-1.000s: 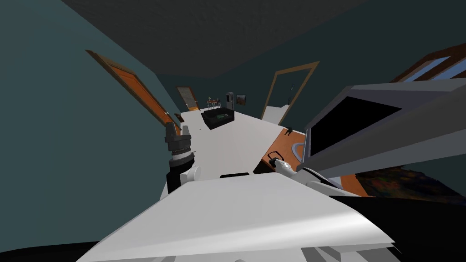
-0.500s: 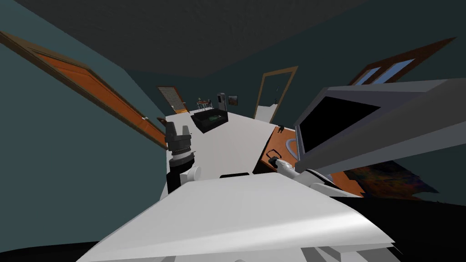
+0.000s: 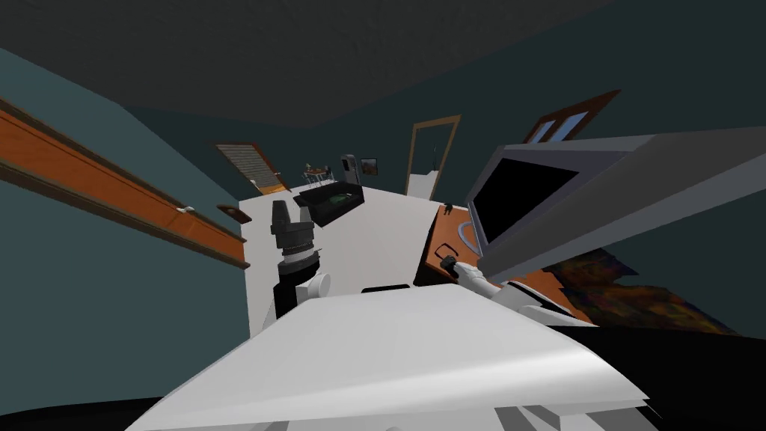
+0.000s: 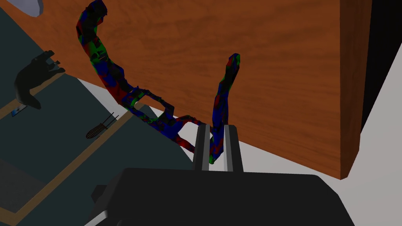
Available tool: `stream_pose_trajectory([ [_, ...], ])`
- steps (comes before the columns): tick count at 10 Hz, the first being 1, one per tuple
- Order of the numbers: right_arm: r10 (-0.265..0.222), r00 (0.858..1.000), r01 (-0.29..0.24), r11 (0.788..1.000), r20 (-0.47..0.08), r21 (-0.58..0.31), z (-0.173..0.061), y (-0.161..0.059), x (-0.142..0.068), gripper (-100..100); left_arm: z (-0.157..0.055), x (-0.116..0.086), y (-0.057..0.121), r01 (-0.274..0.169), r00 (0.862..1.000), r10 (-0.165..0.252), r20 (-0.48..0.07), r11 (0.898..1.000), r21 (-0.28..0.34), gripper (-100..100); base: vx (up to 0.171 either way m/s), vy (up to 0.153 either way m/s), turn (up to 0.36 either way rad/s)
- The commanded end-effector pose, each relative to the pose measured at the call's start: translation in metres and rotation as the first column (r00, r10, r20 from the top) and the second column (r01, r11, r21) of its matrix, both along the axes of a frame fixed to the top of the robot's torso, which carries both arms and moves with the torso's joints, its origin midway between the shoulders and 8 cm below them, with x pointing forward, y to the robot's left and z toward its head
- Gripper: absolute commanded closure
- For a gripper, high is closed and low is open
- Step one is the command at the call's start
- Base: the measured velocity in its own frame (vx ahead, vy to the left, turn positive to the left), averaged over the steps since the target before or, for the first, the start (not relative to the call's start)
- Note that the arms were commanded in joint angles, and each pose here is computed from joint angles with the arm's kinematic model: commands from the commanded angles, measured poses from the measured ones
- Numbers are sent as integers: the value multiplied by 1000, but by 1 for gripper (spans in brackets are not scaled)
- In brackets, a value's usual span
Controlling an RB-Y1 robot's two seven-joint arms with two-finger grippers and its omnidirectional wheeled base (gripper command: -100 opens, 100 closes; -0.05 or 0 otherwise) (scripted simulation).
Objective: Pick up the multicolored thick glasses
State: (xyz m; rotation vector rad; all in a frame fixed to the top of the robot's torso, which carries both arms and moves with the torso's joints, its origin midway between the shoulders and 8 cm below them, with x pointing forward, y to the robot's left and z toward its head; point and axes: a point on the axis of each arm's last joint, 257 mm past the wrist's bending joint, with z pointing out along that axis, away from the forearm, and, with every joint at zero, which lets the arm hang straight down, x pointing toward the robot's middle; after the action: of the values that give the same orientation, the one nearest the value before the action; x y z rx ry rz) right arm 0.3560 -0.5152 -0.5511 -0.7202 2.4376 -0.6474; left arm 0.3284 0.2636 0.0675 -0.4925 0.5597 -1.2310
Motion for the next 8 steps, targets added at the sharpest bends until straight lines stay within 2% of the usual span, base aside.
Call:
stream_pose_trajectory([
  [1,84,997,-84,997,-1,-1,2,9,4,100,0,0,0,0,1000,0,0,1000,0,0,166,131,-418],
  [2,85,996,-85,996,-1,1,2,10,4,100,0,0,0,0,1000,0,0,1000,0,0,127,100,-288],
  [4,195,981,-195,981,-6,2,5,24,7,100,0,0,0,0,1000,0,0,1000,0,0,150,120,-383],
  [5,195,981,-195,981,-6,2,5,24,7,100,0,0,0,0,1000,0,0,1000,0,0,154,107,-325],
  [6,250,968,-250,968,-9,3,6,32,7,100,0,0,0,0,1000,0,0,1000,0,0,125,105,-433],
  [7,221,975,-221,975,-6,2,6,28,9,100,0,0,0,0,1000,0,0,1000,0,0,51,61,-111],
  [8,226,974,-226,974,-9,2,6,28,7,0,0,0,0,0,1000,0,0,1000,0,0,8,12,15],
])
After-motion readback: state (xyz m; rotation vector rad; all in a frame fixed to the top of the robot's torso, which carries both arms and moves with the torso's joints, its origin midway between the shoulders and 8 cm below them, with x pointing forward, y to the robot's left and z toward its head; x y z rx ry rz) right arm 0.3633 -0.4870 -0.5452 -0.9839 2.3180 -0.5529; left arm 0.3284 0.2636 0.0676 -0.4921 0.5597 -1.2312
